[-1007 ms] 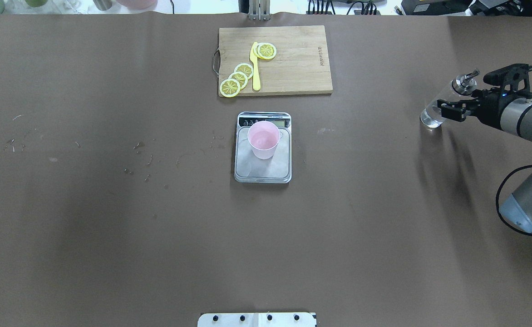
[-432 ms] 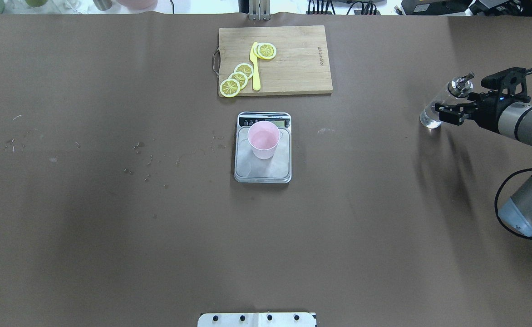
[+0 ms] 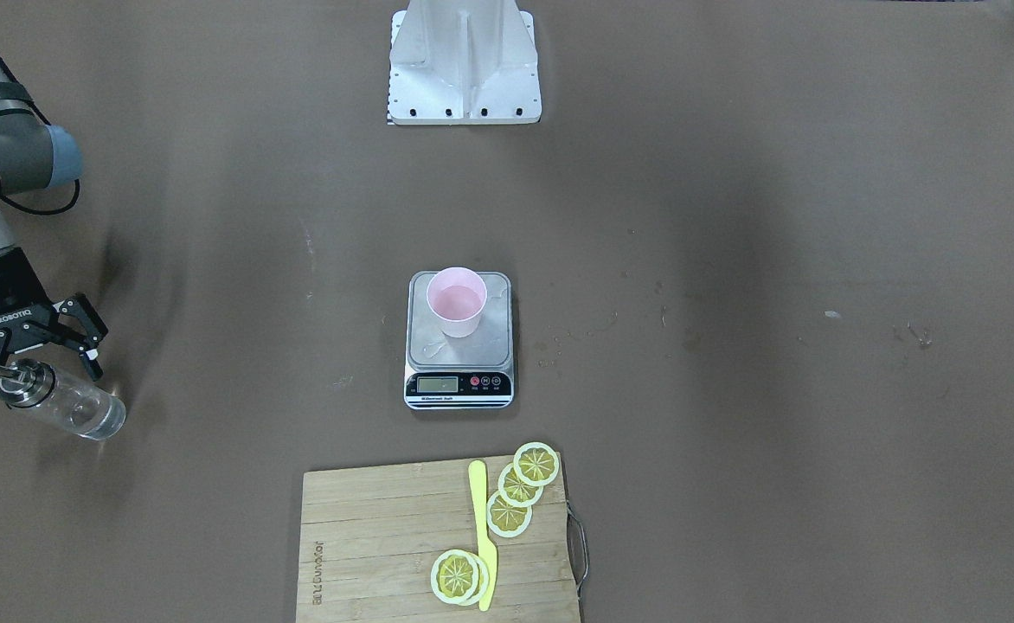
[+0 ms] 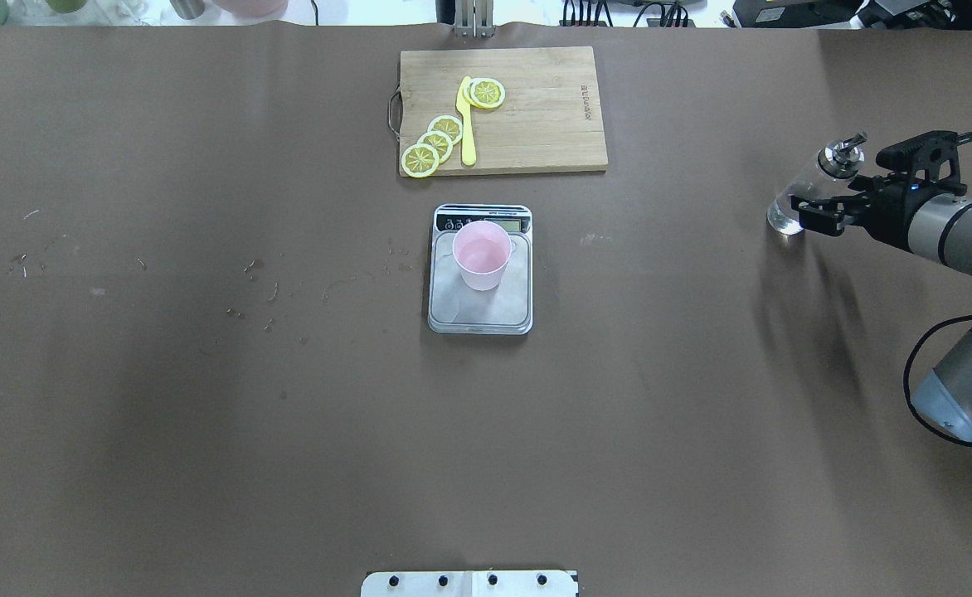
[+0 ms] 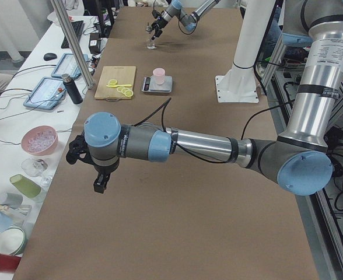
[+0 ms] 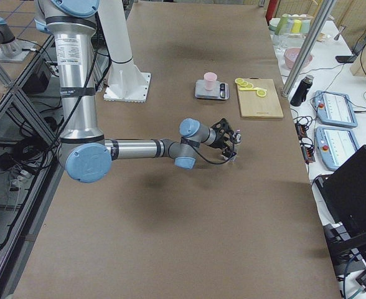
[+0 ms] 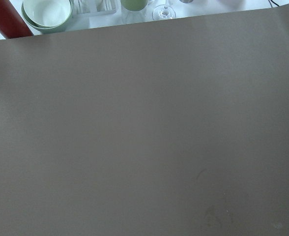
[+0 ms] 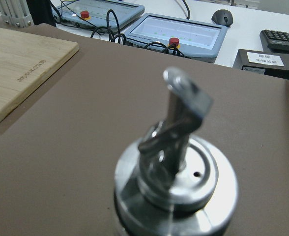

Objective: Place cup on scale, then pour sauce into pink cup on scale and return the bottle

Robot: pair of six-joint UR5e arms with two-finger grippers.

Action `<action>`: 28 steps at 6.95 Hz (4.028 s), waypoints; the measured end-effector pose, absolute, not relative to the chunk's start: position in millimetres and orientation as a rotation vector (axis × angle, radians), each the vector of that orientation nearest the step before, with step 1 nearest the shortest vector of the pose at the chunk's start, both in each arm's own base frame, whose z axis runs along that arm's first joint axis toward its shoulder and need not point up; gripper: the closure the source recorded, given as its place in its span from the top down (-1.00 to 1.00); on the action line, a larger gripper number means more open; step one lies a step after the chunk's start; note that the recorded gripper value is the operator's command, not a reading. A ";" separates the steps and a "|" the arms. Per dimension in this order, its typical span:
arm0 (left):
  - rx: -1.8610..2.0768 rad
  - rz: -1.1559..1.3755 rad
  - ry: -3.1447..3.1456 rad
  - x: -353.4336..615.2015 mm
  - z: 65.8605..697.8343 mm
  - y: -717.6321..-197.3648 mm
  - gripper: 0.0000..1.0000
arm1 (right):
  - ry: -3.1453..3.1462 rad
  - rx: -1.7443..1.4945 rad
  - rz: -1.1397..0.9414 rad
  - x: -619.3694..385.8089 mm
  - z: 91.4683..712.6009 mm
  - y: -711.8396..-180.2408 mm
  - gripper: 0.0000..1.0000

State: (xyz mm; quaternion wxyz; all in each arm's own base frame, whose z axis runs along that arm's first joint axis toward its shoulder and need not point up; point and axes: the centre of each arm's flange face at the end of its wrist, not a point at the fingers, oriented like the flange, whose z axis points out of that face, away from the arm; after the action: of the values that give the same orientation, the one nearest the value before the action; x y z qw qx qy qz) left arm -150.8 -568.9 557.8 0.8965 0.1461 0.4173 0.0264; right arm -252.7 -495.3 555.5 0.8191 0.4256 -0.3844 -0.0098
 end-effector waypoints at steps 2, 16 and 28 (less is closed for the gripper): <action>0.304 0.056 0.865 -150.8 557.4 -568.9 0.96 | -0.821 0.903 -0.026 -243.7 556.7 -478.1 1.00; 0.300 0.052 0.867 -150.6 558.5 -568.1 0.96 | -0.817 0.545 -0.040 -4.9 571.7 -420.8 1.00; 0.272 0.001 0.884 -161.8 576.1 -532.8 0.96 | -0.828 0.177 -0.001 55.4 547.5 -507.8 1.00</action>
State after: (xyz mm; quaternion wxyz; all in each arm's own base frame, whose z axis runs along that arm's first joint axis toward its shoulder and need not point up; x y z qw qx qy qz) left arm -161.8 -532.8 576.1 0.8950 0.1311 0.4264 0.0005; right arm 55.4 -507.8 547.5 0.9116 0.0861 -0.4019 -0.0005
